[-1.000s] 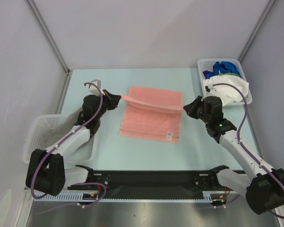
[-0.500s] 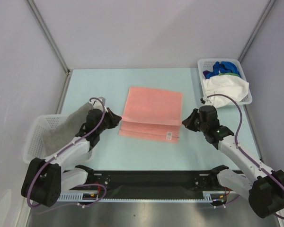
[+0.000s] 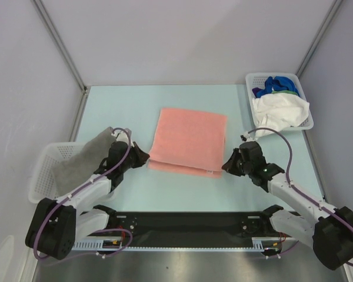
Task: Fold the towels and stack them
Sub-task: Fold the towel
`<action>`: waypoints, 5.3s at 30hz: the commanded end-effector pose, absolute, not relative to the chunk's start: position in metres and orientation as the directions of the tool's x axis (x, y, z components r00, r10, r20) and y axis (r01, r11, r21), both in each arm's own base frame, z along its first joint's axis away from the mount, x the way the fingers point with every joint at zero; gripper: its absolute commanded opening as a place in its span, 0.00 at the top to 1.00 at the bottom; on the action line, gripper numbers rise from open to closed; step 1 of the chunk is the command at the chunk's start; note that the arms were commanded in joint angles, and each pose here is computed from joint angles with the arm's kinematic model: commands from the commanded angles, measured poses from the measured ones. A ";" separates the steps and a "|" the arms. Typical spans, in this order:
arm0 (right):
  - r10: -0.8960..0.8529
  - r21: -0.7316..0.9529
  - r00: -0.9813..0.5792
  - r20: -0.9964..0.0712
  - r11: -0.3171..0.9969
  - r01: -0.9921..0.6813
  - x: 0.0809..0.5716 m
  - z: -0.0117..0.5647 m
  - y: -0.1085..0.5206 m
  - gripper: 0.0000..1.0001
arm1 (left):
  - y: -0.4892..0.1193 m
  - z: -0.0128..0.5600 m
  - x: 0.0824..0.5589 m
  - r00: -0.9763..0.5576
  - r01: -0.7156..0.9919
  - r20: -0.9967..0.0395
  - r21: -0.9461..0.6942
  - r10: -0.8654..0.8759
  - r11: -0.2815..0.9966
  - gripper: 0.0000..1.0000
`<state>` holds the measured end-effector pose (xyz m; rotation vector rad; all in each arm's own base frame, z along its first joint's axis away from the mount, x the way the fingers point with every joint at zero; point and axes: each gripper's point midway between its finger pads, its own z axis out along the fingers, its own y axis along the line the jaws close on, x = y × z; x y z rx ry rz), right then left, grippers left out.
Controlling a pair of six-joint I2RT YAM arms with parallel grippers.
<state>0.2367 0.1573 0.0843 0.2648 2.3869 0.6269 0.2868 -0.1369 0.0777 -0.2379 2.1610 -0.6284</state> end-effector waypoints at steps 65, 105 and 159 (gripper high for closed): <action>0.460 0.346 -0.713 -0.529 0.884 0.314 0.536 0.040 0.107 0.58 | -0.190 0.035 0.573 -0.737 0.131 -0.668 -0.287 -0.101 0.949 0.56; 0.395 0.302 -0.690 -0.607 0.917 0.259 0.529 0.072 0.094 0.51 | -0.190 0.009 0.571 -0.802 0.082 -0.587 -0.291 -0.111 0.953 0.59; 0.257 0.210 -0.639 -0.725 0.966 0.151 0.582 0.107 0.114 1.00 | -0.193 0.099 0.602 -0.624 0.174 -0.747 -0.419 -0.229 0.891 1.00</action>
